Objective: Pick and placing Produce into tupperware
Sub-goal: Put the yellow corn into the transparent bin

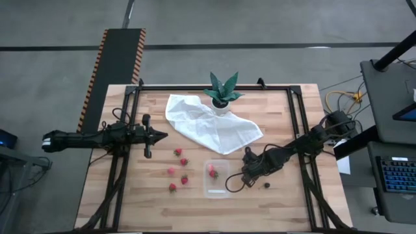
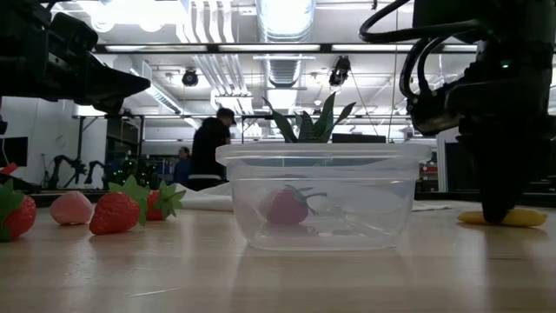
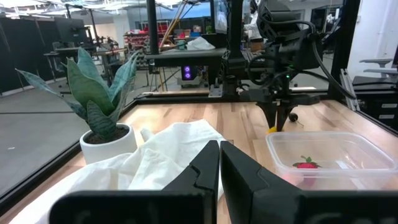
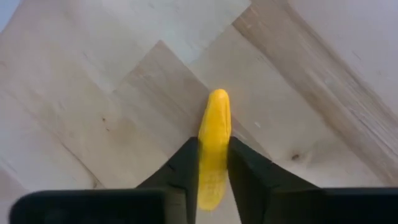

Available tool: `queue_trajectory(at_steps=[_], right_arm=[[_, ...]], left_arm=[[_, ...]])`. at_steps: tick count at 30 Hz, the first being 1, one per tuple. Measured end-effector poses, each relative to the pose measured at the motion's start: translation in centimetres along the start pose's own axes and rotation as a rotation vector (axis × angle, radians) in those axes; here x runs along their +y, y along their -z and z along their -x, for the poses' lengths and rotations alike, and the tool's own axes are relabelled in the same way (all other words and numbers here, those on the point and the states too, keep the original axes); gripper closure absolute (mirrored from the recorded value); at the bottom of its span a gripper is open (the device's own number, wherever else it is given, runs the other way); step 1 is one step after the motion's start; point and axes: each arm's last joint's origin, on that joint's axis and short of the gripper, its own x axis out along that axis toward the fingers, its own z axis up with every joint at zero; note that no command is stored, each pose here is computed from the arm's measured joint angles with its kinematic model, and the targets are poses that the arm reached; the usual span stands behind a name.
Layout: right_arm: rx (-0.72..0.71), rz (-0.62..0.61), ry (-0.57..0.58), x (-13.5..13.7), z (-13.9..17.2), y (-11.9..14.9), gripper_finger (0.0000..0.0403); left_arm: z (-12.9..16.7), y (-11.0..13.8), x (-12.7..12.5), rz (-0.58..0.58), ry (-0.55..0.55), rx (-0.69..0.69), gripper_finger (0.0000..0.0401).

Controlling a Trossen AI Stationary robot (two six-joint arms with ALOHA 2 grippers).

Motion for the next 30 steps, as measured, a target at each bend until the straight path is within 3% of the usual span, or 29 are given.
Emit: queue_trajectory(at_steps=[7,30], right_arm=[[0.025,0.034,-0.025,0.2,0.0,0.0,0.0376],[-0.016,0.084,-0.072,0.2,1.6,-0.1,0.0381]], left_arm=[[0.0,0.0,0.0,0.0,0.0,0.0,0.0401],[0.0,0.0,0.0,0.0,0.0,0.0,0.0401]])
